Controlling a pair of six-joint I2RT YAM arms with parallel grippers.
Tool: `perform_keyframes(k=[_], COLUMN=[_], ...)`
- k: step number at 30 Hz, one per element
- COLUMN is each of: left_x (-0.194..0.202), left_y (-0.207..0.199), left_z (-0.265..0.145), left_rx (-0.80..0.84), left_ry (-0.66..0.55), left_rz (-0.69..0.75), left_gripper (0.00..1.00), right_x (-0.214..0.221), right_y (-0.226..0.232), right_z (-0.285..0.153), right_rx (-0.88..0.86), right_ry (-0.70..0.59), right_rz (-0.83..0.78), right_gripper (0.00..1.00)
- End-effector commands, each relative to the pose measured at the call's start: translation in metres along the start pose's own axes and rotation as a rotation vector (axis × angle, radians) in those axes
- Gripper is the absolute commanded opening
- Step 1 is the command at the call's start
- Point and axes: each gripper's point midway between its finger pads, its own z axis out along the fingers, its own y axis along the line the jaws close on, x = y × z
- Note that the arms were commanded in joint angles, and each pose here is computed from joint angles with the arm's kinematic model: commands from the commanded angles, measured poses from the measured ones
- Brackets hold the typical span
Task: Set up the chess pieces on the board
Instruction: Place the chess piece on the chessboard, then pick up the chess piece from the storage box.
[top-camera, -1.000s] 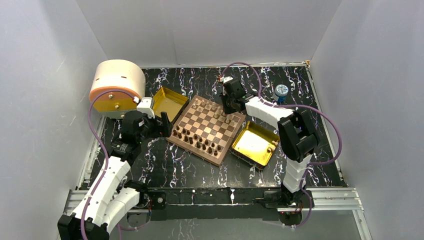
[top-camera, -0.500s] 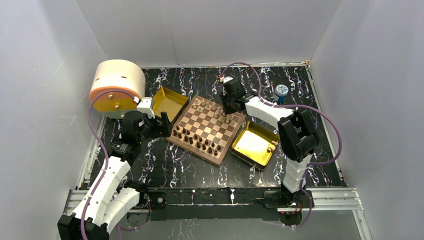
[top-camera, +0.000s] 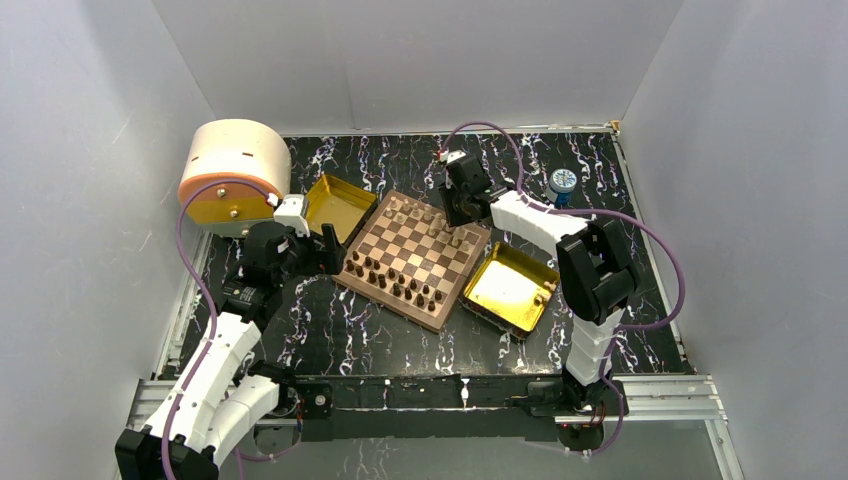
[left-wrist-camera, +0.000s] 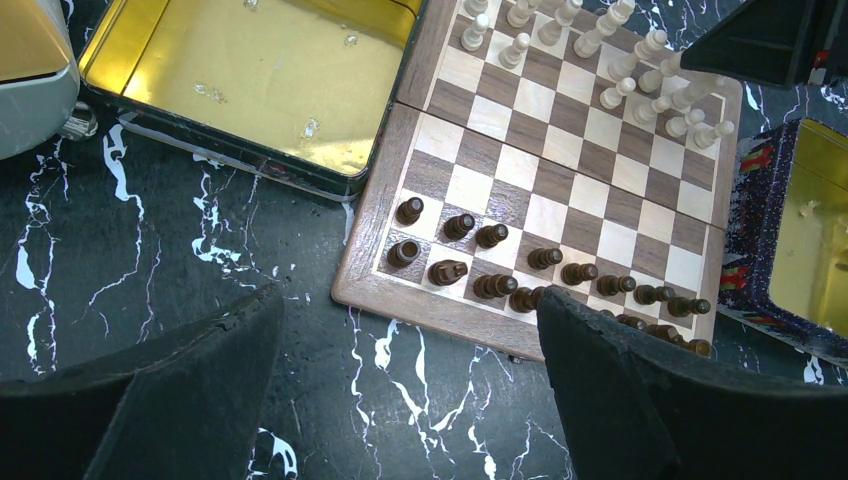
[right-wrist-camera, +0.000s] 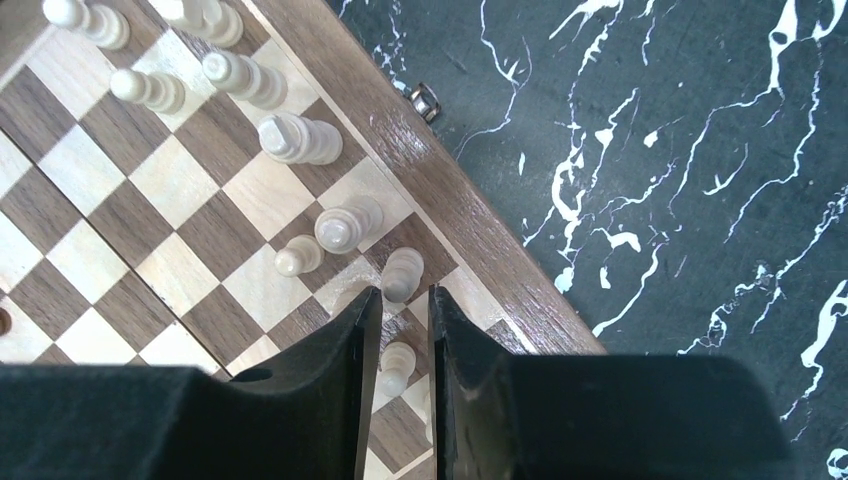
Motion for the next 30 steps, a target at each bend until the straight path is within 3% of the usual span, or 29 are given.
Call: perform_keyframes(k=[1, 9, 18, 23, 30], left_x=[-0.004, -0.003, -0.004, -0.006, -0.007], left_y=[-0.003, -0.002, -0.003, -0.004, -0.005], left_z=[0.000, 0.000, -0.001, -0.003, -0.005], left_rx=[0.017, 0.012, 0.018, 0.019, 0.023], left_ry=[-0.017, -0.014, -0.021, -0.031, -0.039], left_rz=[0.009, 0.010, 0.008, 0.010, 0.012], left_gripper=[0.94, 0.94, 0.94, 0.94, 0.94], right_x=[-0.031, -0.027, -0.015, 0.010, 0.071], right_y=[-0.001, -0.002, -0.040, -0.058, -0.080], right_z=[-0.011, -0.038, -0.095, -0.124, -0.139], right_rx=[0.019, 0.020, 0.231, 0.335, 0.504], right_ry=[-0.059, -0.053, -0.073, -0.056, 0.081], right_rz=[0.023, 0.054, 0.216, 0.322, 0.434], right_gripper=[0.34, 0.42, 0.44, 0.46, 0.46])
